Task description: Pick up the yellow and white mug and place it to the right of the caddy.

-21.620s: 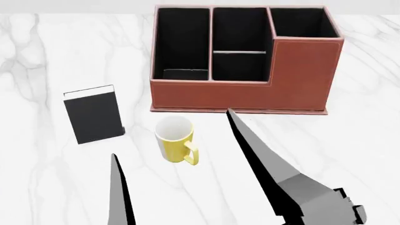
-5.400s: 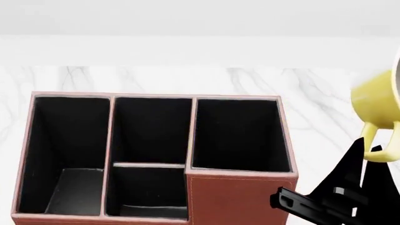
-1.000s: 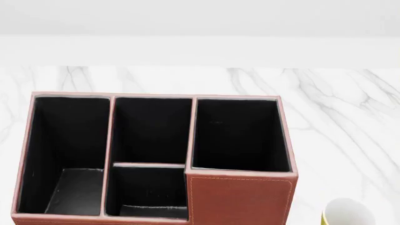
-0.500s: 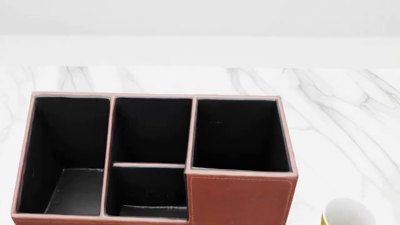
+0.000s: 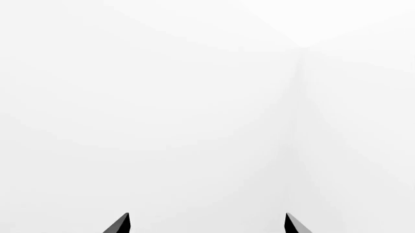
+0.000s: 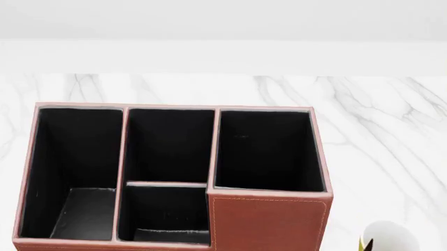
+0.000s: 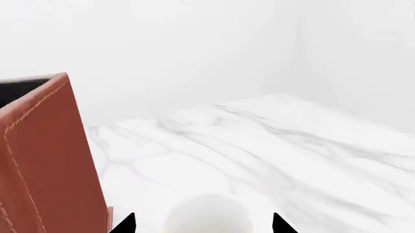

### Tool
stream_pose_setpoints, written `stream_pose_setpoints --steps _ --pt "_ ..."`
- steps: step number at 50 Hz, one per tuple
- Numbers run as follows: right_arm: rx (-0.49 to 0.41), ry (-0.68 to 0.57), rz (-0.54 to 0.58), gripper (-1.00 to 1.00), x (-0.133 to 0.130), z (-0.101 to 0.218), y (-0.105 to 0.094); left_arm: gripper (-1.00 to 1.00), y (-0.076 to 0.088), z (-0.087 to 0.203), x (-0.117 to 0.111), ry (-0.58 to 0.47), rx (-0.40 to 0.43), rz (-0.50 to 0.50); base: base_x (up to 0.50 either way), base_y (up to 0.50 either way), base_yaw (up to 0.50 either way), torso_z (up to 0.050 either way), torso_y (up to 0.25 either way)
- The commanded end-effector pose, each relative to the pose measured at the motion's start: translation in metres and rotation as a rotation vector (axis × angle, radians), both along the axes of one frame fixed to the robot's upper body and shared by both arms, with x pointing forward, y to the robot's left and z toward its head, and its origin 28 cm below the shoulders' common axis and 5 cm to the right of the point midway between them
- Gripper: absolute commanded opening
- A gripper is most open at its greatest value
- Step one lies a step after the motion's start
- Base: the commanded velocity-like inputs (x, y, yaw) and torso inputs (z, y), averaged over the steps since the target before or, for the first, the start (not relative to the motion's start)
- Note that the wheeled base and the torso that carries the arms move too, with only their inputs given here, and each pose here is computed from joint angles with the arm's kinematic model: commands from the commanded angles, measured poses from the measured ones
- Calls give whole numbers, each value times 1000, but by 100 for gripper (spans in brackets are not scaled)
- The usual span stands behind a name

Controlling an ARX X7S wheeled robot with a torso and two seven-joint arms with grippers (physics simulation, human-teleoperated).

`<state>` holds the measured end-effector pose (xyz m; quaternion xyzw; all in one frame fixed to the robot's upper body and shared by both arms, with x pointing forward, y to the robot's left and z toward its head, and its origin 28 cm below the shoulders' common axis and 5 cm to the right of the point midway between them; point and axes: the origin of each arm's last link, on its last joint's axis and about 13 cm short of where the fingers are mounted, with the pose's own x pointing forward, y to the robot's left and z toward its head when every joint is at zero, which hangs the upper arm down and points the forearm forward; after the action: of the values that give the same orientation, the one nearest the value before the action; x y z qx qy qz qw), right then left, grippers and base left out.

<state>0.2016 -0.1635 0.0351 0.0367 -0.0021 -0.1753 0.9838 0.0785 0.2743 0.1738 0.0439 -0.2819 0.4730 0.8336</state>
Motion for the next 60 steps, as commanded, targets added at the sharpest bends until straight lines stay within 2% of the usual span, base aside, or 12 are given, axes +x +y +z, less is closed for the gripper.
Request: stream_pose_setpoints --steps 1,7,32,48,60 --pt "4 -84 9 100 -5 23 1 100 0 0 0 -1 -2 0 0 0 0 0 0" --pt "23 -128 7 100 -9 34 0 100 0 0 0 -1 -3 0 0 0 0 0 0" --pt "6 -350 20 100 -31 91 8 100 0 0 0 2 -1 -3 0 0 0 0 0" --pt "84 -544 10 100 -55 133 11 100 0 0 2 10 4 -8 0 0 0 0 0" --pt "94 -656 40 100 -75 157 16 100 -1 -1 5 18 9 -11 0 0 0 0 0"
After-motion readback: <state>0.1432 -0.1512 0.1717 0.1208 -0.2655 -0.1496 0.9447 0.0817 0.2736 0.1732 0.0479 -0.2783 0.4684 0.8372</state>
